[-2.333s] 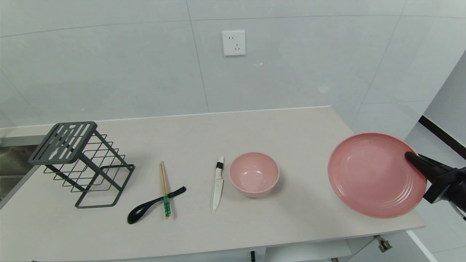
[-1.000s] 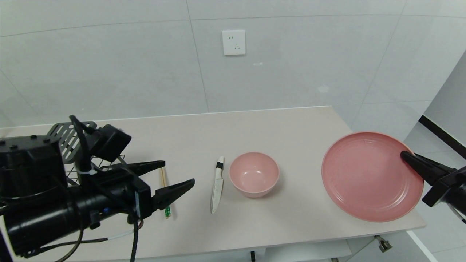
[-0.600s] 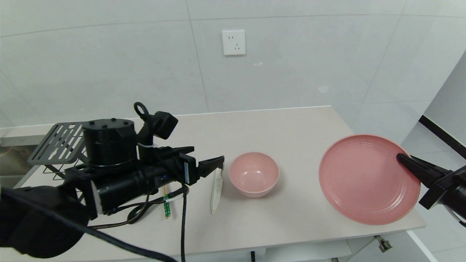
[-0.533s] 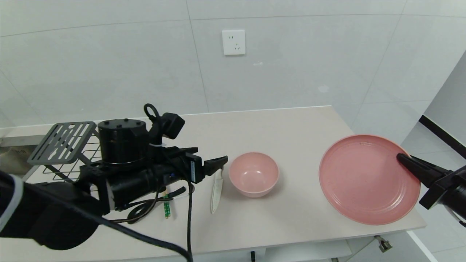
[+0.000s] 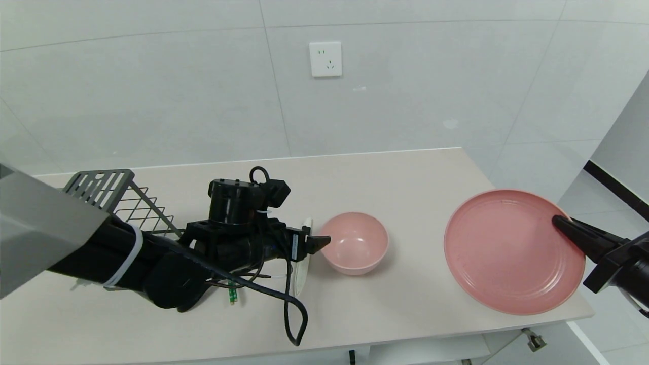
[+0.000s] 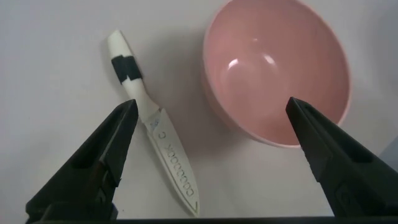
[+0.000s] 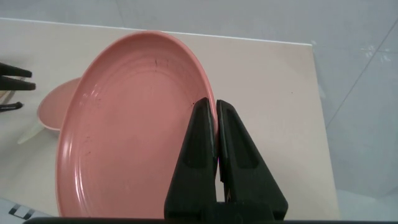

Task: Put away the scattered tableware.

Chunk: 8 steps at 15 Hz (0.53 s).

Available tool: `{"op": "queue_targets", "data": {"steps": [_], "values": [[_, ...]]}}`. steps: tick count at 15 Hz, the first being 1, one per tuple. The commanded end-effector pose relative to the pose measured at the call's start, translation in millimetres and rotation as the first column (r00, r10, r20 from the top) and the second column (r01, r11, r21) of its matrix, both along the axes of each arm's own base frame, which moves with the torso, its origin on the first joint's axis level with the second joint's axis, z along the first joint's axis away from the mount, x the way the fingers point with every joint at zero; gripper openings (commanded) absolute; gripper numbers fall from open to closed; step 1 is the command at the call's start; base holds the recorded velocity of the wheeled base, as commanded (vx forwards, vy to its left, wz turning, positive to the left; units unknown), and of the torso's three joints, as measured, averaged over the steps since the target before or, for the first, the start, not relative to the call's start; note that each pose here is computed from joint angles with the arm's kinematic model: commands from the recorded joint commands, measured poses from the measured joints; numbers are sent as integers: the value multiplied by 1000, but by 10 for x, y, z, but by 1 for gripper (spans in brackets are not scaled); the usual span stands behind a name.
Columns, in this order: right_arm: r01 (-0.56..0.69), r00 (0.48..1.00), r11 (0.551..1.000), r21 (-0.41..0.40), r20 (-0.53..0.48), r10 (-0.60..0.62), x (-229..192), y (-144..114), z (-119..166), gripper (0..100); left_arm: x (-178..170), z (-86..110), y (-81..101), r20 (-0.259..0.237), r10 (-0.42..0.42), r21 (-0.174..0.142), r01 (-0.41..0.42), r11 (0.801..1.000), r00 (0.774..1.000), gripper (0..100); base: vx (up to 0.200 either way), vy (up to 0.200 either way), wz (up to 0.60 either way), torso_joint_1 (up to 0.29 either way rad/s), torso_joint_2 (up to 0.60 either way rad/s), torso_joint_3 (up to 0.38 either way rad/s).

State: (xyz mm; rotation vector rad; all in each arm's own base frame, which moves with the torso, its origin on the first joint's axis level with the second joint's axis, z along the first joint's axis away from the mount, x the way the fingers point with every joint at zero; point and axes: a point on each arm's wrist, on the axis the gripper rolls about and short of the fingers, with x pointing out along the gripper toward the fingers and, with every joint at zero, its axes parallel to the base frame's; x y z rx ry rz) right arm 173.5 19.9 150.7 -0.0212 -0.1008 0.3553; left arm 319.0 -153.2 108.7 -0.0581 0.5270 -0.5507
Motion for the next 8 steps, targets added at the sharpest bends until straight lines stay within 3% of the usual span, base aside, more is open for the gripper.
{"op": "queue_targets", "data": {"steps": [1,4,8], "values": [[-1,1000,1000,-3,-7,1,-7,1,-16,0,40,-190,-72,-47,-12,19,13,1000,999,100,0,0,0,0,0,0],[-1,1000,1000,-3,-9,1,-9,1,-19,0,118,-273,-190,-14,8,0,-8,1000,1000,100,0,0,0,0,0,0],[-1,1000,1000,-4,-8,1,-9,1,-19,0,123,-349,-229,-26,13,-1,-13,1000,1000,100,0,0,0,0,0,0]]}}
